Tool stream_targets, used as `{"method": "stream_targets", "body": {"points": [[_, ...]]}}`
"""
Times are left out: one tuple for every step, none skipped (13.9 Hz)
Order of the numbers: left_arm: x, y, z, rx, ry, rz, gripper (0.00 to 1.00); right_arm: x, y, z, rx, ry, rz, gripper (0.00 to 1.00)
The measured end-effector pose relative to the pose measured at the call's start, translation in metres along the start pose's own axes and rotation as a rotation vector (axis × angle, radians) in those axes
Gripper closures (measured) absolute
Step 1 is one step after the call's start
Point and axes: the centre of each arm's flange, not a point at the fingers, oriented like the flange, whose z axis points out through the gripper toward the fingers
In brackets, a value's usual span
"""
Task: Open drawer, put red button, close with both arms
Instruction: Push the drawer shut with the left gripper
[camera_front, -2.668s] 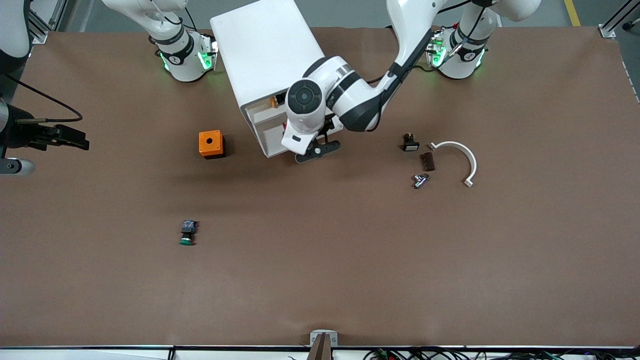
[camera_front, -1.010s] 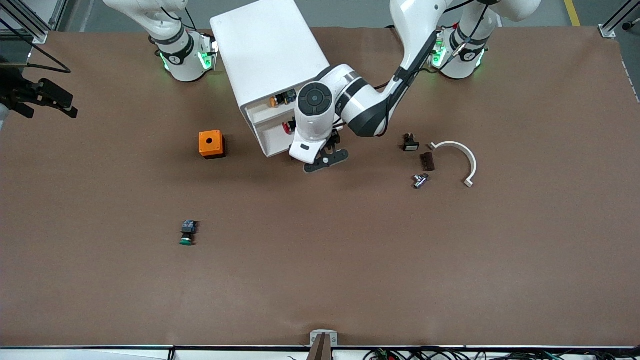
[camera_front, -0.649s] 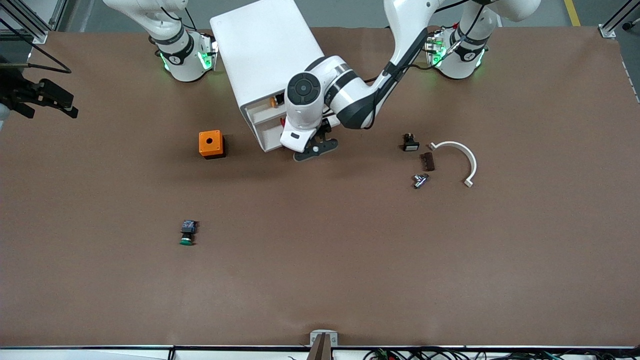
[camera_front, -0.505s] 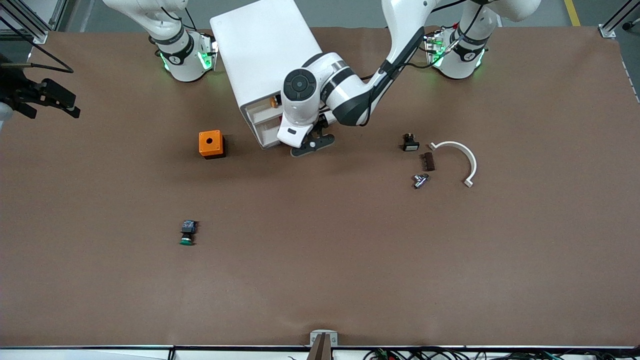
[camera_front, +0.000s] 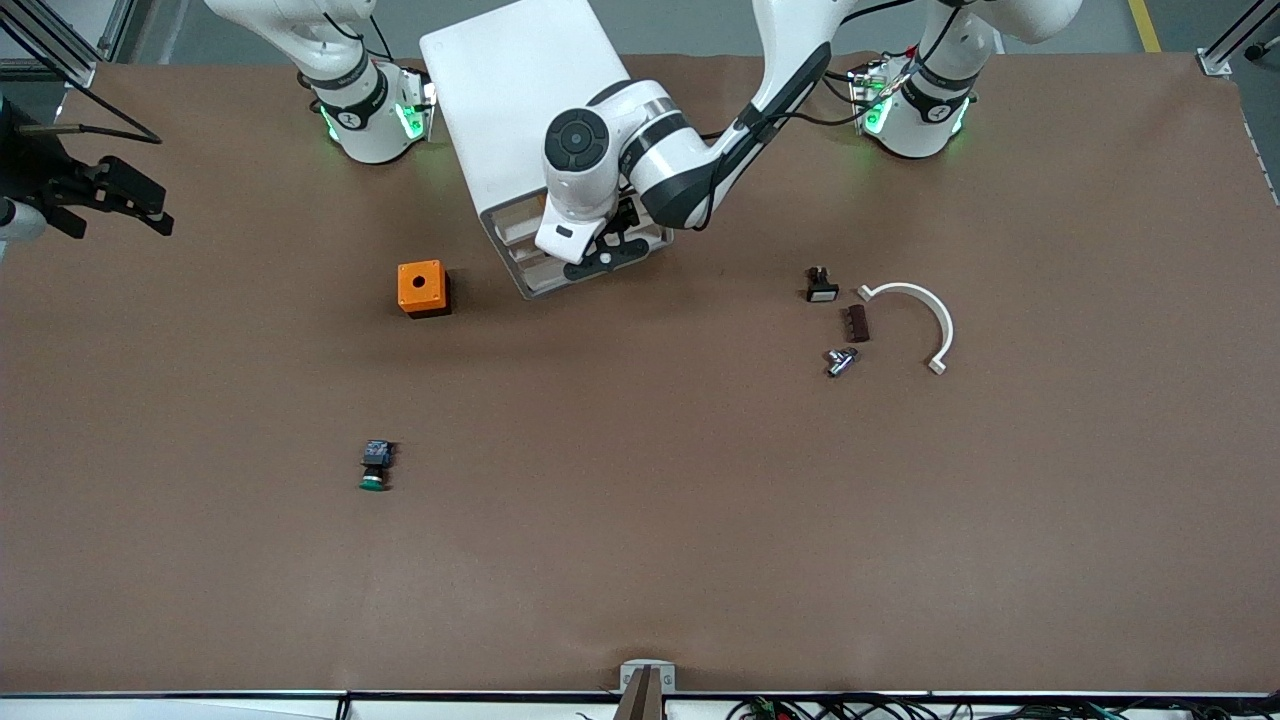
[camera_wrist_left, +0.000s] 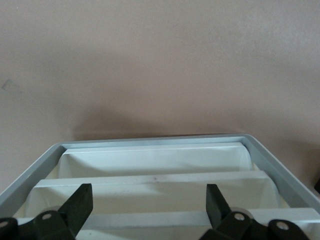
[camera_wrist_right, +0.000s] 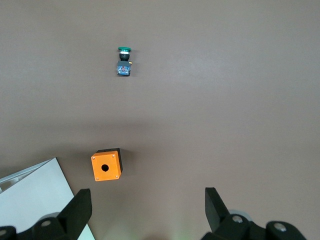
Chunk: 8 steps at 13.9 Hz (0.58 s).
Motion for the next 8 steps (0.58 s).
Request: {"method": "stream_targets", "body": {"points": [[-0.0045,0.0005,0.0014,0.002,-0.001,0.007,0.00,0.0000,0.0002,0.0000,0.000,0.000,0.000,0.00],[-0.0092,0.0010,0.0024,0.004,-0.002,0.014,0.00,0.0000,0.0003,0.0000,0.000,0.000,0.001,0.00],[-0.0114,0.0015,0.0026,0.004,0.000,0.018,0.00,0.0000,0.0005,-0.0001,0.000,0.000,0.001,0.00],[-0.0116,0.0015,0.0025,0.005,0.001,0.020,0.00,0.0000,0.0007,0.0000,0.000,0.000,0.001,0.00],[-0.0116,0.0015,0.0026,0.005,0.001,0.020,0.00,0.0000,0.0010,0.0000,0.000,0.000,0.002,0.00],[-0.0115,0.0014,0.0025,0.005,0.001,0.019,0.00,0.0000,0.0013,0.0000,0.000,0.000,0.002,0.00],[-0.0110,0.0013,0.0024,0.004,0.001,0.019,0.00,0.0000,0.0014,0.0000,0.000,0.000,0.003,0.00],[-0.0096,0.0010,0.0017,0.004,0.001,0.017,0.00,0.0000,0.0014,0.0000,0.001,0.000,0.003,0.00]]}}
